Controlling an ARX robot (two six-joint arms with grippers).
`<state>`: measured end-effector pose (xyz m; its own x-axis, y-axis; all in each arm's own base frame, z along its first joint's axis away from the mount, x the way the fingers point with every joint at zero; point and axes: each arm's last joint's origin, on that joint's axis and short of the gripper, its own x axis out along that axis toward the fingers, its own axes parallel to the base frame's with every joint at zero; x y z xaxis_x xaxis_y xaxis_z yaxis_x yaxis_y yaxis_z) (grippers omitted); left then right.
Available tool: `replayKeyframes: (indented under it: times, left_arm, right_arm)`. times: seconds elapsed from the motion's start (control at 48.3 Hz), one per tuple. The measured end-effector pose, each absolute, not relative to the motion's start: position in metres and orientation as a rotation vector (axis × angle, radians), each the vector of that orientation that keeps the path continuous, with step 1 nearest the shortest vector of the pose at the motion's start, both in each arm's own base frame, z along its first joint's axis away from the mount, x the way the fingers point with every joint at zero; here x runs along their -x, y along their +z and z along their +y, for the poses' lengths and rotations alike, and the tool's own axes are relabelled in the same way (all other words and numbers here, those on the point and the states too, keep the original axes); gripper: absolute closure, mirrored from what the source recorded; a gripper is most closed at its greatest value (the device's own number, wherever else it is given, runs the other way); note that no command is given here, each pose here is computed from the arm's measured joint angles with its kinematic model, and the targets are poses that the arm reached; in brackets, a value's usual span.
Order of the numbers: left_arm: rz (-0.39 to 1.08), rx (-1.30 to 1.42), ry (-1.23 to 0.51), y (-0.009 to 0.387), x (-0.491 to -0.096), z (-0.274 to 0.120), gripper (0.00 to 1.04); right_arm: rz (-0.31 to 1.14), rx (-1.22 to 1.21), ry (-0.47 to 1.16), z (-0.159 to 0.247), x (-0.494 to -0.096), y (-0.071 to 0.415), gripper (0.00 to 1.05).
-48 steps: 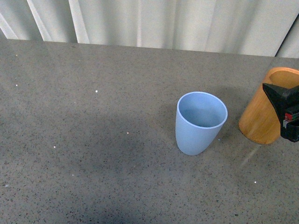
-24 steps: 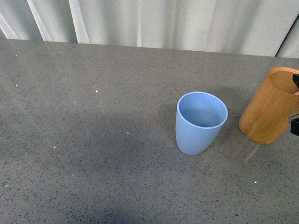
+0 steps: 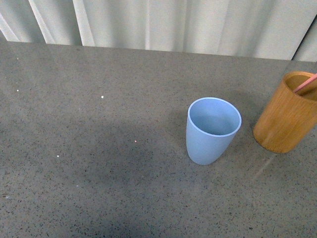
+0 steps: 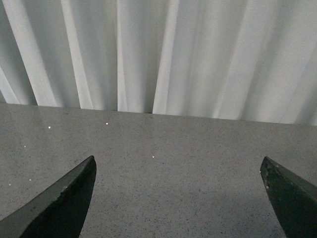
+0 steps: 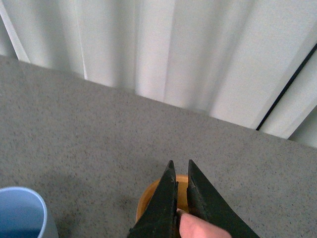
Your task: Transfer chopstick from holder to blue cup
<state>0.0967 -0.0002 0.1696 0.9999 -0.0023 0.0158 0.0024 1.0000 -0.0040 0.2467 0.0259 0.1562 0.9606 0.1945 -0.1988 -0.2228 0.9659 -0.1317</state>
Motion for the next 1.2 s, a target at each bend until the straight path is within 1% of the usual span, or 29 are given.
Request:
replayKeyframes:
  times: [0.207,0.435,0.58,0.704,0.787,0.911,1.056,1.139,1.201]
  left_arm:
    - [-0.016,0.004,-0.002,0.17,-0.097,0.0,0.07]
    - [-0.016,0.004,-0.002,0.17,-0.097,0.0,0.07]
    - [-0.016,0.004,-0.002,0.17,-0.097,0.0,0.07]
    - [-0.016,0.004,-0.002,0.17,-0.097,0.0,0.07]
    - [-0.016,0.004,-0.002,0.17,-0.097,0.0,0.07]
    - [-0.016,0.004,-0.002,0.17,-0.097,0.0,0.07]
    - [-0.016,0.004,-0.002,0.17,-0.097,0.0,0.07]
    - [-0.016,0.004,-0.002,0.17,-0.097,0.0,0.07]
    - [-0.016,0.004,-0.002,0.17,-0.097,0.0,0.07]
  right_arm:
    - [0.171,0.01,0.15,0.024,-0.246,0.181,1.02]
    - [0.225,-0.117,0.089,0.025,-0.242,0.202,1.02]
    - [0.249,-0.184,0.06,0.031,-0.236,0.231,1.02]
    - [0.228,-0.192,0.057,0.043,-0.233,0.26,1.02]
    - [0.223,-0.204,0.077,0.058,-0.229,0.283,1.02]
    - [0.271,-0.23,0.12,0.083,-0.223,0.301,1.02]
    - [0.382,-0.249,0.159,0.11,-0.219,0.3,1.02]
    - [0.447,-0.241,0.146,0.125,-0.221,0.29,1.02]
    - [0.466,-0.234,0.136,0.129,-0.222,0.285,1.02]
